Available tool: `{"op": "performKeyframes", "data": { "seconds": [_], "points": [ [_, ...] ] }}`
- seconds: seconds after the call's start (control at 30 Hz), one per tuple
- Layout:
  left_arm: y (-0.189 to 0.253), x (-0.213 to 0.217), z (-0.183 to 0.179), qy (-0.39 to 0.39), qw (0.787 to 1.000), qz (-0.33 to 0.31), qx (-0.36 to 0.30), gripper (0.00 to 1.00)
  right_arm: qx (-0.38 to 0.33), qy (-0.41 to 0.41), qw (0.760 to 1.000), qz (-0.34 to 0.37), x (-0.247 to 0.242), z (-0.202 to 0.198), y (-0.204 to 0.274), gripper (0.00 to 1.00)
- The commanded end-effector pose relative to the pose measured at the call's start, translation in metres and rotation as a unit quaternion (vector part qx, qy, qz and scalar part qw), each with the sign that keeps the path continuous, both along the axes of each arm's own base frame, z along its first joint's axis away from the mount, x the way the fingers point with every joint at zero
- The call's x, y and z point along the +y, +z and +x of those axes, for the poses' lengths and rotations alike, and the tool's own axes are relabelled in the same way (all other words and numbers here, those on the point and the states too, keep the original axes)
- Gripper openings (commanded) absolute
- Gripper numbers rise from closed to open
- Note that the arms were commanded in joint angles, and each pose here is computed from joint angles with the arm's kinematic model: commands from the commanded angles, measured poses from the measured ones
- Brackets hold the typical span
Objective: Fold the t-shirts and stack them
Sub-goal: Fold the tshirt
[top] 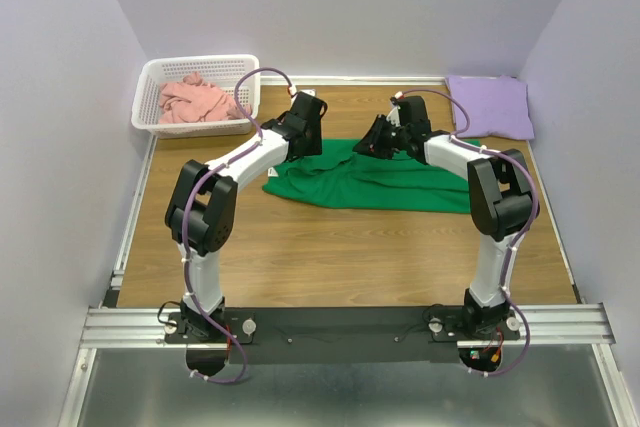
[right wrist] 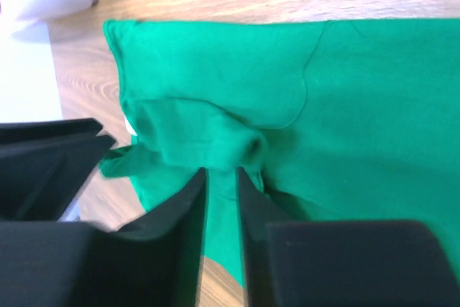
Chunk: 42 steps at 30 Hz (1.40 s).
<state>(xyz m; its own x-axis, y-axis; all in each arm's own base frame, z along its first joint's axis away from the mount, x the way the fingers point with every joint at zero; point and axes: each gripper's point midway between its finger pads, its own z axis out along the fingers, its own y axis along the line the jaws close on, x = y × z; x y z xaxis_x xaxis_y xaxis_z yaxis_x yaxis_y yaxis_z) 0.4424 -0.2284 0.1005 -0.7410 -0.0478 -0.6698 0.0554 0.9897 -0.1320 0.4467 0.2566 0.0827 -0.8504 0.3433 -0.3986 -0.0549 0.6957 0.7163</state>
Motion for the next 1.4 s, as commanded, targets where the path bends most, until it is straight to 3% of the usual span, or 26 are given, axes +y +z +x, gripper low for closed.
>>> {"op": "performKeyframes", "data": {
  "seconds": [0.0,0.23,0.33,0.53,0.77,0.9,1.17,1.37],
  "points": [
    [0.02,0.011,0.007,0.031,0.999,-0.011,-0.028,0.63,0.005,-0.029,0.999,-0.031,-0.016,0.004,-0.007,0.38],
    [0.082,0.056,-0.016,0.081,0.994,-0.032,-0.072,0.68,-0.043,-0.066,0.988,-0.133,-0.061,0.012,0.027,0.63],
    [0.078,0.073,-0.037,0.09,0.994,-0.024,-0.06,0.68,-0.05,-0.082,0.978,-0.183,-0.092,0.001,0.037,0.7],
    [0.028,0.102,-0.07,0.108,0.994,-0.009,-0.005,0.6,0.017,-0.164,0.961,-0.222,-0.177,-0.039,0.018,0.7],
    [0.011,0.101,-0.061,0.086,0.996,-0.01,0.002,0.56,0.075,-0.257,0.933,-0.239,-0.258,-0.081,0.004,0.68],
    [0.009,0.089,-0.046,0.025,0.999,-0.006,-0.026,0.59,0.092,-0.268,0.929,-0.237,-0.267,-0.087,-0.005,0.67],
    [0.009,0.069,-0.036,-0.081,0.992,-0.008,-0.092,0.68,0.085,-0.228,0.945,-0.219,-0.255,-0.083,-0.003,0.67],
    [0.003,0.054,-0.029,-0.154,0.983,0.001,-0.103,0.68,0.082,-0.216,0.953,-0.195,-0.245,-0.082,0.001,0.67]
  ]
}}
